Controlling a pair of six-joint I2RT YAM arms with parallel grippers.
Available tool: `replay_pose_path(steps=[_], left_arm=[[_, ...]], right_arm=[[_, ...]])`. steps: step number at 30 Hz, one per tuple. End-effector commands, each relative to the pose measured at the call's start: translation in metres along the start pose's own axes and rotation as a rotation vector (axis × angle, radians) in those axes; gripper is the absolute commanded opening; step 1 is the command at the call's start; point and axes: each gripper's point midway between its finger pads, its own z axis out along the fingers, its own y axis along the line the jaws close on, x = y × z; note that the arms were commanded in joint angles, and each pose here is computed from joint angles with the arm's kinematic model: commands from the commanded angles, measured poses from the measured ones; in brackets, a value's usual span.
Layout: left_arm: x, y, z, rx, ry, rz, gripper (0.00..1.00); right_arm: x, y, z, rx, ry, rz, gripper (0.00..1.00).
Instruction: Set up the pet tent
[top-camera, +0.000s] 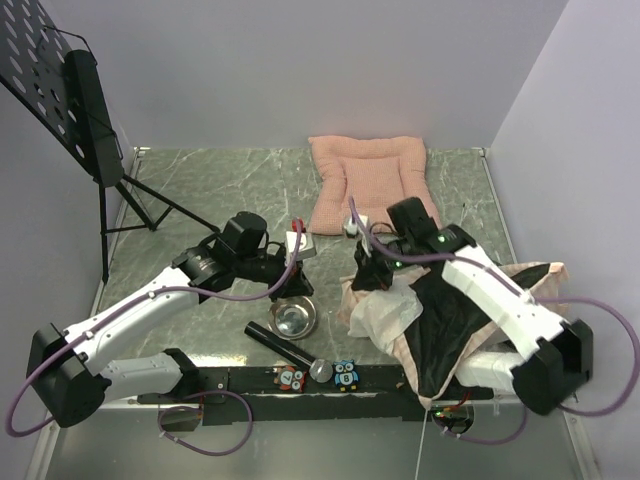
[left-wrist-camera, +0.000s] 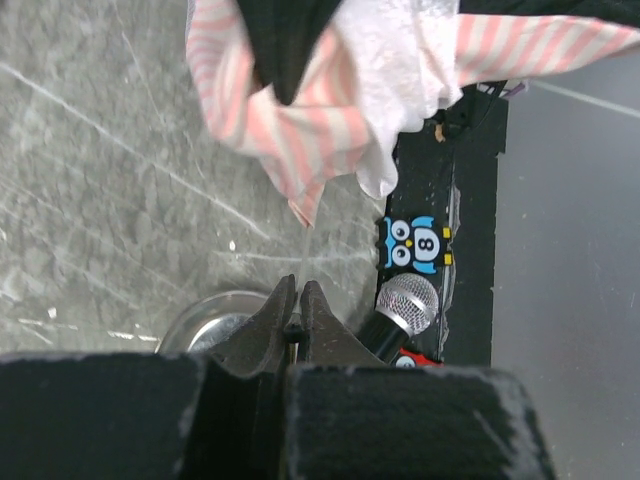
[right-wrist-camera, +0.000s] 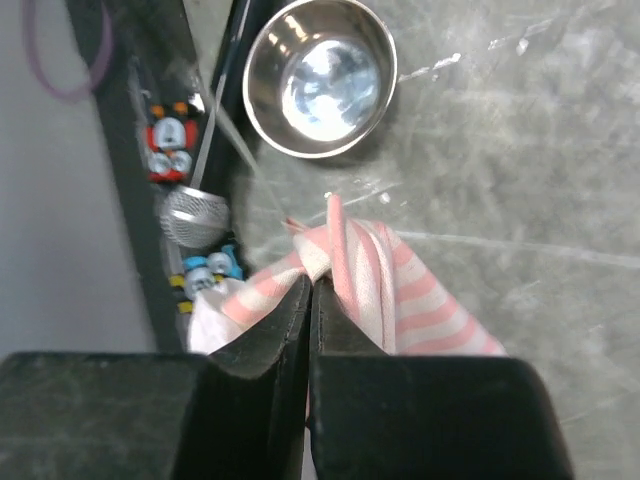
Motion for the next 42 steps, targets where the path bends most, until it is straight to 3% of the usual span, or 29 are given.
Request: replay_pose_path(steps=[1,6,13,21,25,34,42], left_arm=[[0.011,-0.006,0.005,0.015,0.029,-0.016,0.01],[0.009,-0.017,0.013,0.111,0.018,-0.031,0.01],[-0.007,-0.03,0.033,0.257,0.001,-0.079,0.01],[-0.043,-0.043,0.033,0.33,-0.096,-0.142,0.01],[-0.073,-0.043,0.023,0.28,-0.246,-0.138,0.01],[-0.114,-0.035,0.027,0.274,-0.415,-0.313,0.01],[-0.138,-0.032,0.029,0.29,-0.488,-0.425,0.01]], right_arm=[[-0.006,-0.006,-0.008,0.104,-0.104,-0.383,0.02],[-0.023,0.011,-0.018,0.125,-0.246,-0.535,0.0],[-0.045,0.024,-0.019,0.099,-0.327,-0.622,0.0],[-0.05,0.03,-0.013,0.088,-0.348,-0.598,0.0],[-0.041,0.033,-0.008,0.091,-0.344,-0.566,0.0],[-0.043,0.033,0.001,0.149,-0.361,-0.511,0.0],[-0.043,0.026,0.004,0.203,-0.376,-0.501,0.0]])
